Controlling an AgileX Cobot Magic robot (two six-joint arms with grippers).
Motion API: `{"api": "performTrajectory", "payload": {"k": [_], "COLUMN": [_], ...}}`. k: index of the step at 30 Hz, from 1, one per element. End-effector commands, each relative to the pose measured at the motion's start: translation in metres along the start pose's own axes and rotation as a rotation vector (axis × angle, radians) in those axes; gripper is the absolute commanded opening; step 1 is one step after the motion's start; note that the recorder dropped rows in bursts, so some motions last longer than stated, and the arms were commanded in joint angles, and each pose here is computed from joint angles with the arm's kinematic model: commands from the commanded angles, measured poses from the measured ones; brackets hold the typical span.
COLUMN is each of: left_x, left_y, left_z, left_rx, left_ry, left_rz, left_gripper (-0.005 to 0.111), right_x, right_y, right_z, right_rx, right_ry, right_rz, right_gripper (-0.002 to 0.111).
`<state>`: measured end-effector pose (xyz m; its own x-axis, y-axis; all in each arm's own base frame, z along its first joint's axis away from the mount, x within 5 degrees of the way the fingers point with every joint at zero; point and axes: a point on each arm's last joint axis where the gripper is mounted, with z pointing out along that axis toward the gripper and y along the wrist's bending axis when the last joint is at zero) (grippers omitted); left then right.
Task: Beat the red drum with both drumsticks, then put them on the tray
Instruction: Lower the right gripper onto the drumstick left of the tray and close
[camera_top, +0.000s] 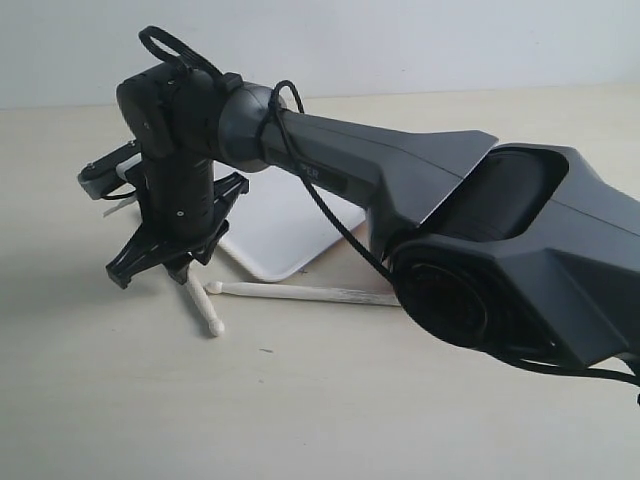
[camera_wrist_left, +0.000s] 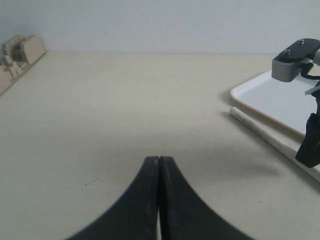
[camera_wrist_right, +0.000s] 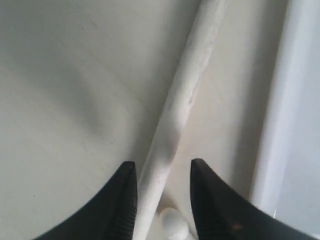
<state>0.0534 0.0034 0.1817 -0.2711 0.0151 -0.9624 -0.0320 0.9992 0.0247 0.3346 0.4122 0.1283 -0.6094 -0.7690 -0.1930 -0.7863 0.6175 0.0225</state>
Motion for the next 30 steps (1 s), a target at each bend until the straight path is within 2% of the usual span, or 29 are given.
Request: {"api": "performTrajectory", "payload": {"k": [1, 4, 10, 26, 29, 30], "left_x": [0.0, 0.0, 0.0, 0.0, 0.0, 0.0], "left_y": [0.0, 0.0, 0.0, 0.0, 0.0, 0.0], "left_z": [0.0, 0.0, 0.0, 0.0, 0.0, 0.0], "left_rx": [-0.001, -0.001, -0.001, -0.001, -0.001, -0.001], "left_ry": [-0.007, -0.007, -0.007, -0.007, -0.007, -0.007], "left_rz": [0.003, 0.003, 0.003, 0.003, 0.003, 0.003], "left_gripper": [0.0, 0.0, 0.0, 0.0, 0.0, 0.0], "right_x": [-0.002, -0.002, -0.002, 0.001, 0.001, 0.001], "right_y": [0.0, 0.002, 0.002, 0.001, 0.001, 0.001], "right_z": [-0.005, -0.005, -0.005, 0.012, 0.012, 0.012], "right_rx": [0.001, -0.024, -0.024, -0.014, -0.013, -0.013], "right_ry": [-0.015, -0.016, -0.016, 0.017, 0.017, 0.017], "right_rz": [0.001, -0.006, -0.009, -0.012, -0.012, -0.012], "right_gripper": [0.036, 0.036, 0.047, 0.046, 0.042, 0.037]}}
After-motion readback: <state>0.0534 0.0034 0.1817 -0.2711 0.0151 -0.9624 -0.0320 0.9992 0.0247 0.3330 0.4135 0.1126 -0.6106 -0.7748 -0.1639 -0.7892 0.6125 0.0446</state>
